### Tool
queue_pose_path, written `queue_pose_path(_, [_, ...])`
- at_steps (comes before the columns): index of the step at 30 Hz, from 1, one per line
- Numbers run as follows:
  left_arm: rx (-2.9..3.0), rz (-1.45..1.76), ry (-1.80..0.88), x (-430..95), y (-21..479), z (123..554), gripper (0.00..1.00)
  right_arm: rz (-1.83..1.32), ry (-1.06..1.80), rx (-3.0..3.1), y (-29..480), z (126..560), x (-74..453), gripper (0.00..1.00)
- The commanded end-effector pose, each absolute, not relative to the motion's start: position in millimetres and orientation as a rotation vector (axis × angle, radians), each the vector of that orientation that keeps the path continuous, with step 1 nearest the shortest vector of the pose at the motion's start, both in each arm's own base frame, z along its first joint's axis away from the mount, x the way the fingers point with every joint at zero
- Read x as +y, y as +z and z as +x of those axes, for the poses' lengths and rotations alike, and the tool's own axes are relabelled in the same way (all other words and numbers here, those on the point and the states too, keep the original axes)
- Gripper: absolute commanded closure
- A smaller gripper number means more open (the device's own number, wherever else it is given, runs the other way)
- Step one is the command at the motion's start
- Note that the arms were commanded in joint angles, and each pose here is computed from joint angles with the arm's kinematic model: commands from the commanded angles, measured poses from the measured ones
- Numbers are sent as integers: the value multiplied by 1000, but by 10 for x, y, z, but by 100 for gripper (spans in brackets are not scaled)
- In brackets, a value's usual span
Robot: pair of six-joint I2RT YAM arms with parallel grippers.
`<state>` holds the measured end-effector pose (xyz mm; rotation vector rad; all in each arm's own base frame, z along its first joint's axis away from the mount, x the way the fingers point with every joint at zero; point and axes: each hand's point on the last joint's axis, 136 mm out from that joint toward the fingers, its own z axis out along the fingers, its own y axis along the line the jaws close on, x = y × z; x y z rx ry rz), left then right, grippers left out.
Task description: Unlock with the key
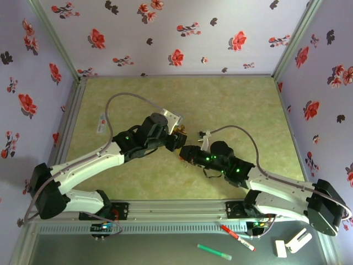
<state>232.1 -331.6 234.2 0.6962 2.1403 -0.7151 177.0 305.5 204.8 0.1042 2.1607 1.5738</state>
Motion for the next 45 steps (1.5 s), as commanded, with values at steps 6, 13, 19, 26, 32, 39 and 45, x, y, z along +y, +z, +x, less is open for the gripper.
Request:
queue_pose_path(6, [2046, 660, -832, -3373, 2638, 2282, 100, 258, 1471, 2131, 1971, 1992, 2953, 89])
queue_pose_path(13, [2010, 723, -964, -3418, 2620, 2051, 100, 347, 1461, 2117, 1897, 2172, 2855, 89])
queue_pose_path(19, [1998, 788, -995, -3397, 2556, 1902, 100, 324, 1477, 2142, 1874, 2201, 2920, 84])
queue_pose_path(26, [2003, 871, -1013, -3379, 2422, 1771, 100, 313, 1487, 2161, 1846, 2197, 2936, 82])
queue_pose_path(32, [2056, 979, -833, -3190, 2149, 1795, 100, 349, 1358, 2222, 1695, 2145, 2651, 74])
queue_pose_path(39, [2146, 1051, -518, -2776, 1688, 2012, 100, 402, 1251, 2209, 1704, 2017, 2134, 58])
queue_pose_path(45, [2175, 1104, -268, -2592, 1355, 2272, 100, 404, 1248, 2179, 1797, 1889, 1936, 55])
